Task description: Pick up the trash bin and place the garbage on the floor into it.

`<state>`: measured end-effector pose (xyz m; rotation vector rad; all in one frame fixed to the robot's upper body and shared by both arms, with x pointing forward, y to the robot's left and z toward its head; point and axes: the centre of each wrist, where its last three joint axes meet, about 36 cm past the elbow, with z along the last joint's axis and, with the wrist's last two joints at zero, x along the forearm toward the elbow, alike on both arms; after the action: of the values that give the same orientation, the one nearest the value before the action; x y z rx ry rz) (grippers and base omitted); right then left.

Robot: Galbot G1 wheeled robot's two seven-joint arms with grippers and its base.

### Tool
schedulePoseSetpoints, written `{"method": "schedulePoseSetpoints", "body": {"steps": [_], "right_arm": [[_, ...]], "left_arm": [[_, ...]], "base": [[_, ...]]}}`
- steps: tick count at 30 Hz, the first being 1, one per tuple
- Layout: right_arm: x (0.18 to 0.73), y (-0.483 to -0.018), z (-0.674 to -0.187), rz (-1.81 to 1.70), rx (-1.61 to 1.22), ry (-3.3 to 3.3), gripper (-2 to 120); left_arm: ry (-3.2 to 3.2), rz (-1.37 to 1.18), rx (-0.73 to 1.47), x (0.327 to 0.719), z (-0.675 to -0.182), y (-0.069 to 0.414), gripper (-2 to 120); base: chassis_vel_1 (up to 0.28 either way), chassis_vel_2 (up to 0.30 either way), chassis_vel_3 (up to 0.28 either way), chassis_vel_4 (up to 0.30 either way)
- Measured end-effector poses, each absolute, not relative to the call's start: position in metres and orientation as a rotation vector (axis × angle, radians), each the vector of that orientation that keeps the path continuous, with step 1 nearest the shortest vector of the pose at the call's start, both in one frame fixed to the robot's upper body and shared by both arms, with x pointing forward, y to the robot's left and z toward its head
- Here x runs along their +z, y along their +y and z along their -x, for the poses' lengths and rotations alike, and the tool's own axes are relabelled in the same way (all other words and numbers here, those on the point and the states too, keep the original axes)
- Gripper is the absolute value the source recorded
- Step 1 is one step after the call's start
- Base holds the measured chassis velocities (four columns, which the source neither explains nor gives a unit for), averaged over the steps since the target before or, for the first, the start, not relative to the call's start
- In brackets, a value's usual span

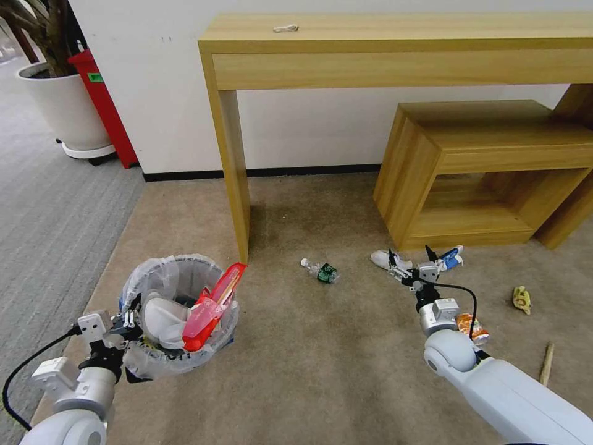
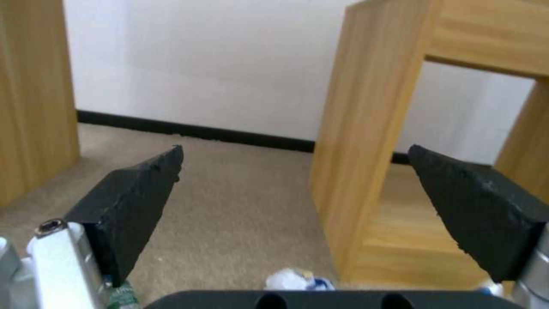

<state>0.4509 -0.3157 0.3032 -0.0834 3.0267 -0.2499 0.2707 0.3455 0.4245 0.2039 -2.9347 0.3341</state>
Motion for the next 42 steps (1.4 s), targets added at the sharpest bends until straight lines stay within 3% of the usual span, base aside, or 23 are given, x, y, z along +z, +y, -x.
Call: {"method": "schedulePoseSetpoints", "body": {"steps": [42], "right_arm": [[0.302, -0.305, -0.464, 0.237, -0.203, 2.903, 100]], "left_arm": [[-2.932, -0.235, 0.342, 0.427, -0.263, 0.338, 3]], "base": [[-0.001, 0.001, 0.001, -0.001]]}}
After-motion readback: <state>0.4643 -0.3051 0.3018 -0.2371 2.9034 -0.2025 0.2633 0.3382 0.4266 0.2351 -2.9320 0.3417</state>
